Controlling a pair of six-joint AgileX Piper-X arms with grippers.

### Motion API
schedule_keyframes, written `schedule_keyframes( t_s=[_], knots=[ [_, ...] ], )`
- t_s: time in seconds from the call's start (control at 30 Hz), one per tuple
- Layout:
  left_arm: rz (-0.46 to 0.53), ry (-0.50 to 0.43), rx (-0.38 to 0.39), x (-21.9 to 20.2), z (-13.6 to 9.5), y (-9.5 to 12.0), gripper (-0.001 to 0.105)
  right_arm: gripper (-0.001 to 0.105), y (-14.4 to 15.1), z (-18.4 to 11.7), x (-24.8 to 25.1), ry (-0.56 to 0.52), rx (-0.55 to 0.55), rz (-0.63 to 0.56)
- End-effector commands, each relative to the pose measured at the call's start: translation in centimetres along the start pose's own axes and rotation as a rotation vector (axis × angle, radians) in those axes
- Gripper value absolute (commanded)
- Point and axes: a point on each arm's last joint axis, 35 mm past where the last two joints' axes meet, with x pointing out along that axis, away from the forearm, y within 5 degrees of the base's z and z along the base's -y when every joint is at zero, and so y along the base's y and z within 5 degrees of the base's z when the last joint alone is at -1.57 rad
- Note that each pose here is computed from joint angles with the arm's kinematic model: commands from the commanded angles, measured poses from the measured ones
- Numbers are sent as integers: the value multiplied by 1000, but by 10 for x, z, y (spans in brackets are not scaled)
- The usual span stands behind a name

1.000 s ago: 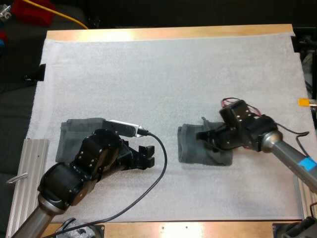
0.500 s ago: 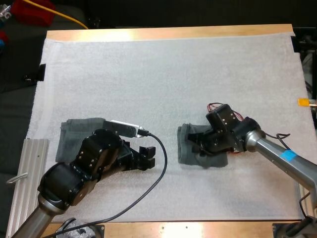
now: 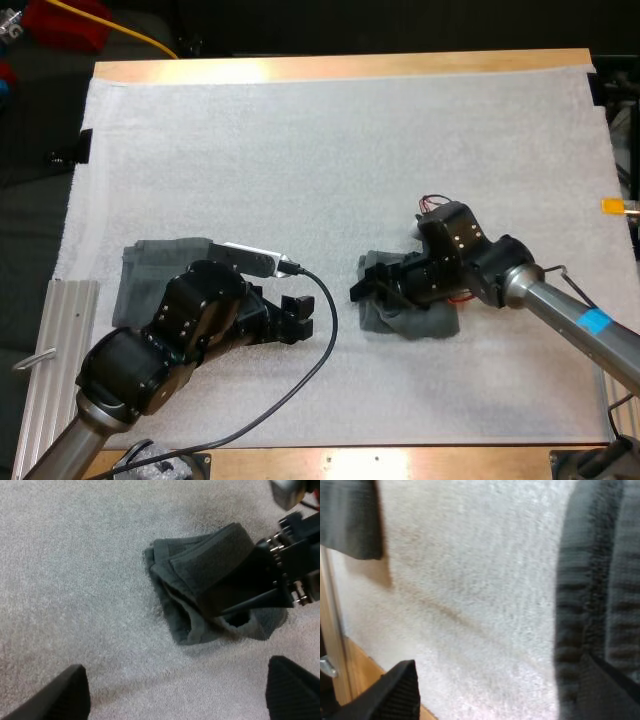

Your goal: Pick towel from pile, fold and stack

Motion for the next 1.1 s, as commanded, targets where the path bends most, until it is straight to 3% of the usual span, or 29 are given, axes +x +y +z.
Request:
schedule_keyframes(
  t_s=[0.0,0.13,0.37,1.07],
  knots=[
    [-8,-8,-13,-2,0,-1,70,65,7,4,-7,-36,-43,-5],
    [-8,-8,-13,-2,0,-1,70,65,13,2,-21,-92,-49,-102],
    [-8,-8,-13,-2,0,-1,70,65,6,-12,-26,-22,8,-246],
    [-8,-8,-13,-2,0,-1,70,65,3,-18,-11,51,102,-110]
  ],
)
